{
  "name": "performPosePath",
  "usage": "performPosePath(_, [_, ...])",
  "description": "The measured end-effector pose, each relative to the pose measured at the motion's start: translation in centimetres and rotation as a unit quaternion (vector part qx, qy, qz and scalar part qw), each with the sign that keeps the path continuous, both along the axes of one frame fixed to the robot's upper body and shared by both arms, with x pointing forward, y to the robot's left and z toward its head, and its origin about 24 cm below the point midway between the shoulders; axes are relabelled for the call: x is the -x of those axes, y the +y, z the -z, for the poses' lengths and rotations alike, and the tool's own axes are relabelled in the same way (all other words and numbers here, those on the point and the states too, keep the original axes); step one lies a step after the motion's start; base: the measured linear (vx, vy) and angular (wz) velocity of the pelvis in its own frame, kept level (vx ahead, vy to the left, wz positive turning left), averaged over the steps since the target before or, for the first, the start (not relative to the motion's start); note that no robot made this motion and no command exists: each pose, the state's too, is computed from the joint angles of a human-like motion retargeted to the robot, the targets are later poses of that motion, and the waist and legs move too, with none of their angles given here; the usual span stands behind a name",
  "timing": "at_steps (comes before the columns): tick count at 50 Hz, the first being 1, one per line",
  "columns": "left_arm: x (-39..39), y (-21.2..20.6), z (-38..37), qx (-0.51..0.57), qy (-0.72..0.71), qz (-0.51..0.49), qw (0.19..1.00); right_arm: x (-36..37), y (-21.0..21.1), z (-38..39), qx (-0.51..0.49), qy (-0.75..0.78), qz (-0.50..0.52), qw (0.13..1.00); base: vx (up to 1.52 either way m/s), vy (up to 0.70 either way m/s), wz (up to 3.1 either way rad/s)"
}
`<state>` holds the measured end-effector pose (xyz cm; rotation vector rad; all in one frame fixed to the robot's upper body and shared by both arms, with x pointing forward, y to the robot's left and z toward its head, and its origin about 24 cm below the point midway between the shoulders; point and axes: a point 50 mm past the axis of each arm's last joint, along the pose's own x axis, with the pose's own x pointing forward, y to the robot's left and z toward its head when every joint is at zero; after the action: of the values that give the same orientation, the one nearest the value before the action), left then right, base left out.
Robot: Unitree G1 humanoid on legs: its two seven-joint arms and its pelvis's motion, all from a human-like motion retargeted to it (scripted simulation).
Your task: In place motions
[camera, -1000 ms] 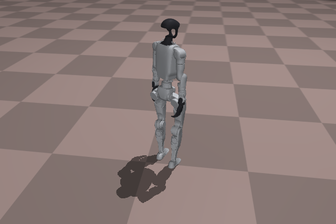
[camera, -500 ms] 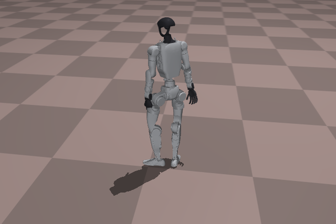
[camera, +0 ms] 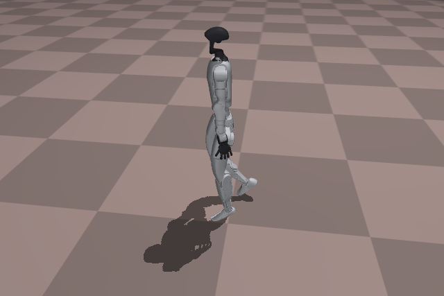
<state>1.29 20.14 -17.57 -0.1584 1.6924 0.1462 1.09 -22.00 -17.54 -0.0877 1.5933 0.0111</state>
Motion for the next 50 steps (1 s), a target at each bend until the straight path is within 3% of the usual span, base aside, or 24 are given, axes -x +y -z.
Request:
performPosePath(13, [-3.2, -0.4, 0.1, 0.019, -0.076, 0.002, 0.997, -3.0, 2.5, 0.2, -0.034, -0.036, -0.096, 0.994, 0.1, -0.18, 1.58])
performPosePath(25, [4.5, -2.6, 0.1, 0.042, 0.047, -0.017, 0.998, -2.8, 3.0, 0.3, -0.038, -0.031, -0.118, 0.992, 0.09, -0.04, 0.38])
performPosePath(30, [5.7, -2.6, -0.1, 0.034, 0.071, -0.017, 0.997, -3.0, 3.3, 0.3, -0.055, -0.037, -0.104, 0.992, -0.11, -0.06, 0.49])
performPosePath(40, [2.5, -3.5, 0.6, 0.01, -0.014, -0.019, 1.0, -0.6, 1.7, 0.3, -0.019, 0.013, -0.081, 0.996, -0.06, -0.02, 0.4])
performPosePath(50, [0.2, -2.9, 0.6, 0.008, -0.032, 0.096, 0.995, 5.0, 1.8, 0.0, -0.046, 0.087, -0.027, 0.995, 0.13, 0.03, -0.23])
